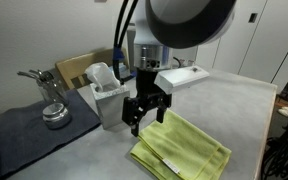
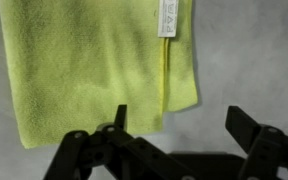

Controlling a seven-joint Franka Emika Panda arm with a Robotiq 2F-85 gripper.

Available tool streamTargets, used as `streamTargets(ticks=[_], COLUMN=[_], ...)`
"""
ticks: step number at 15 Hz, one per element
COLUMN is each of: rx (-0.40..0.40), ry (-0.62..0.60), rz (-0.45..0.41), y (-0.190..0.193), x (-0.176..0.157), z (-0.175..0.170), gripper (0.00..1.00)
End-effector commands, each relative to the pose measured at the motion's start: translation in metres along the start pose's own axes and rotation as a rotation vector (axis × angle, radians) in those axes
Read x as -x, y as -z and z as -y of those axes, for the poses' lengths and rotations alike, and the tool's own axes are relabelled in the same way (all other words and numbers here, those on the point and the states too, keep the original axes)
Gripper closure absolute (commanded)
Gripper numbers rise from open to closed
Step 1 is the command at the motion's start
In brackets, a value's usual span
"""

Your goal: Unfold the towel once

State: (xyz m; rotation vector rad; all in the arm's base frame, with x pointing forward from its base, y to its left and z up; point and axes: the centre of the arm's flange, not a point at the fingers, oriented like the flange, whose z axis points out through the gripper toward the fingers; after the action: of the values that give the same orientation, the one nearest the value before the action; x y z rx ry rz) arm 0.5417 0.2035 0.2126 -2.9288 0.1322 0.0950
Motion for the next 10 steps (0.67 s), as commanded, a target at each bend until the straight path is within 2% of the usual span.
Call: streamTargets(ticks=[1,4,10], rx=[-0.106,-0.127,-0.048], ry=[0.123,0.184,0.207], rz=[-0.045,-0.041,0.002], y=[-0.003,-0.006,-0.015], x=[0.009,0.007,0.005], z=[-0.006,-0.003,-0.01], gripper=[0.0,0.0,0.0])
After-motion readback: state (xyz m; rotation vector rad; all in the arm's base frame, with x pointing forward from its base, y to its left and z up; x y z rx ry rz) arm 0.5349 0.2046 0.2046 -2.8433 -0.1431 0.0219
